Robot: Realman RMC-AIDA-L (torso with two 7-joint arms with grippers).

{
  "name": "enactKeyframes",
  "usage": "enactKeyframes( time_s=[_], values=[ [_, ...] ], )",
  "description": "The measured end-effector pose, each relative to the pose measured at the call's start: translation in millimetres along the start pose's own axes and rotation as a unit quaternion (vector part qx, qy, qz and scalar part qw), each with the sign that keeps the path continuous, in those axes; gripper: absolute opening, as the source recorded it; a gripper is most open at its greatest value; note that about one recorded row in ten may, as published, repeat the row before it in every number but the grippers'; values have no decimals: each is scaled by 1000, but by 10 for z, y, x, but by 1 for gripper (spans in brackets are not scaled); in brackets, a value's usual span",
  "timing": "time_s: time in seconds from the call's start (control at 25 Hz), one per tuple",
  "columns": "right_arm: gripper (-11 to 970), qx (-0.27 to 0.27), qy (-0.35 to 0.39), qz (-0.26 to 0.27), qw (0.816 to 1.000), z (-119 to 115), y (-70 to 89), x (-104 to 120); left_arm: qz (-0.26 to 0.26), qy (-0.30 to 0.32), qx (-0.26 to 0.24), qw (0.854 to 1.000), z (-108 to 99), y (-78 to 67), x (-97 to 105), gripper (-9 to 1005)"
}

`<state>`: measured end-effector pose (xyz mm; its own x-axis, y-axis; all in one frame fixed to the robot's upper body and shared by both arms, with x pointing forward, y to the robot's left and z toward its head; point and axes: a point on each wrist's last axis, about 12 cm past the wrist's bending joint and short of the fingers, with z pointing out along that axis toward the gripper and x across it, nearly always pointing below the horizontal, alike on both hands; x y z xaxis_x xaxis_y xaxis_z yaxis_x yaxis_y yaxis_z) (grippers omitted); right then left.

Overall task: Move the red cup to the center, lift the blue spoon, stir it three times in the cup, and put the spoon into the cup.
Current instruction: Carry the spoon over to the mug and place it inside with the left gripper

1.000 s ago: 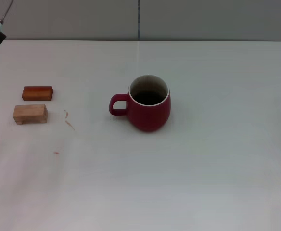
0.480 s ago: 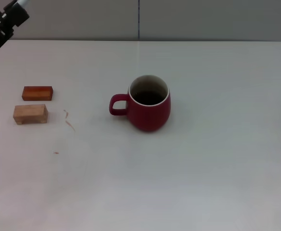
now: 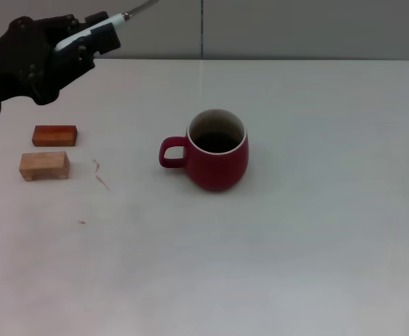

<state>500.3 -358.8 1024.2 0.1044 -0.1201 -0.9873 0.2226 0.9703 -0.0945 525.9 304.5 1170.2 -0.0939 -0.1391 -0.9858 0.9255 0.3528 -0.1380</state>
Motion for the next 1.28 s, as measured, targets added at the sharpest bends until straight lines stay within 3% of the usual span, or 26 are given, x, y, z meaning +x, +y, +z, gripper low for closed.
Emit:
enactKeyframes(
  time_s=[0.56,1.08,1.28],
  values=[
    [549,0,-2,4,1000,-69,-2,12,99,172,16,980,486,84,-209,184],
    [551,2,1,5,1000,-106,-14,30,211,297,41,930,781,-25,-456,188],
    [550,3,2,7,1000,-113,-8,32,258,336,55,904,933,-95,-540,189]
  ],
)
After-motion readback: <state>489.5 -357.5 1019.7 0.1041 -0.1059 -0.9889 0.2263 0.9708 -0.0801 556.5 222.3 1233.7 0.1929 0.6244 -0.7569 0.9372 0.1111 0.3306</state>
